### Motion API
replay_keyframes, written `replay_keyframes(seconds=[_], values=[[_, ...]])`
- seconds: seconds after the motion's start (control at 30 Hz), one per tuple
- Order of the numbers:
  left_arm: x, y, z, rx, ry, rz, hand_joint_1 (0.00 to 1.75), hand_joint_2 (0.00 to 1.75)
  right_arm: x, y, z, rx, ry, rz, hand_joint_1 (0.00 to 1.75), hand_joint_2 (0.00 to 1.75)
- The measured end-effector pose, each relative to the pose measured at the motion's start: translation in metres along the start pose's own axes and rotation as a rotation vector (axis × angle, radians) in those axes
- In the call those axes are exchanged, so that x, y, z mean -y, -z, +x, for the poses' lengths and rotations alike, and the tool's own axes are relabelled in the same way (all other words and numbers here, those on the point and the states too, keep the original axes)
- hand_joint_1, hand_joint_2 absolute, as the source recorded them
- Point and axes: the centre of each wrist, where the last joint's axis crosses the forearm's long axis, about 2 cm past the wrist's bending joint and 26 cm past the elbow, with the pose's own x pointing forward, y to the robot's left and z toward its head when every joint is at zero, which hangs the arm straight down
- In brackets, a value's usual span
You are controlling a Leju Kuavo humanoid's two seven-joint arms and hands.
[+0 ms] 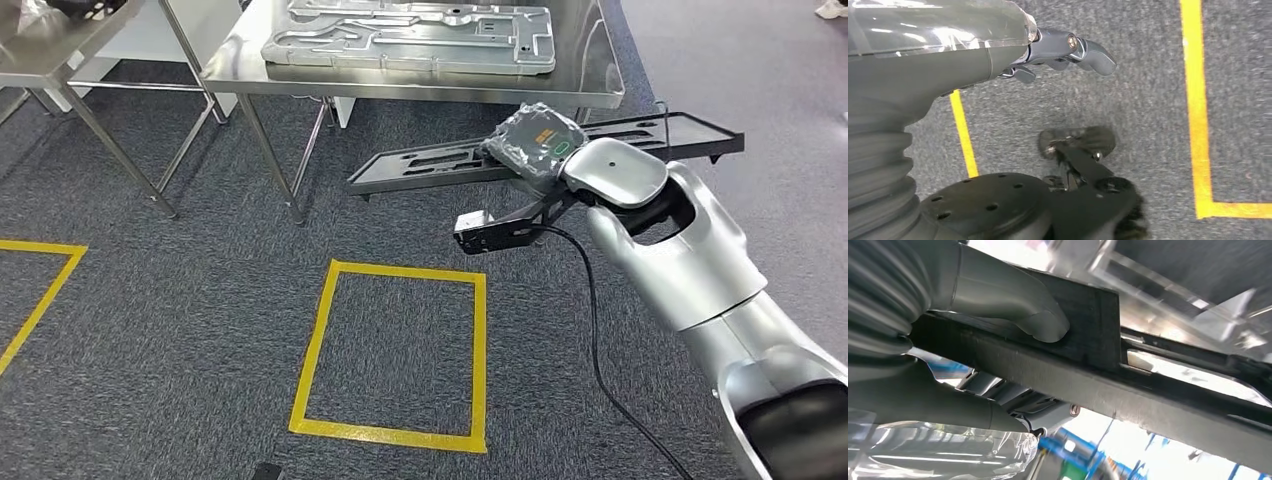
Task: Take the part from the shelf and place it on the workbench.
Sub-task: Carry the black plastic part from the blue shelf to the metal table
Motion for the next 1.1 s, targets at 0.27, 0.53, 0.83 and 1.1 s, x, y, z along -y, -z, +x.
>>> replay_keyframes(seconds=[0.27, 0.53, 0.83, 1.1], values=[[0.001, 0.000, 0.001, 0.006, 0.003, -0.016, 0.00, 1.75, 0.013, -0.011, -0.023, -0.023, -0.027, -0.040, 1.75, 1.75], [0.003, 0.001, 0.002, 0.009, 0.012, -0.026, 0.00, 1.75, -0.006, -0.031, -0.038, -0.052, 0.072, -0.055, 1.75, 1.75], [0.003, 0.002, 0.005, 0.019, 0.013, -0.026, 0.00, 1.75, -0.008, -0.039, -0.043, -0.069, 0.089, -0.076, 1.75, 1.75], [0.004, 0.001, 0.002, 0.005, 0.023, -0.023, 0.00, 1.75, -0.030, -0.051, -0.039, -0.203, 0.475, -0.138, 1.75, 1.75]])
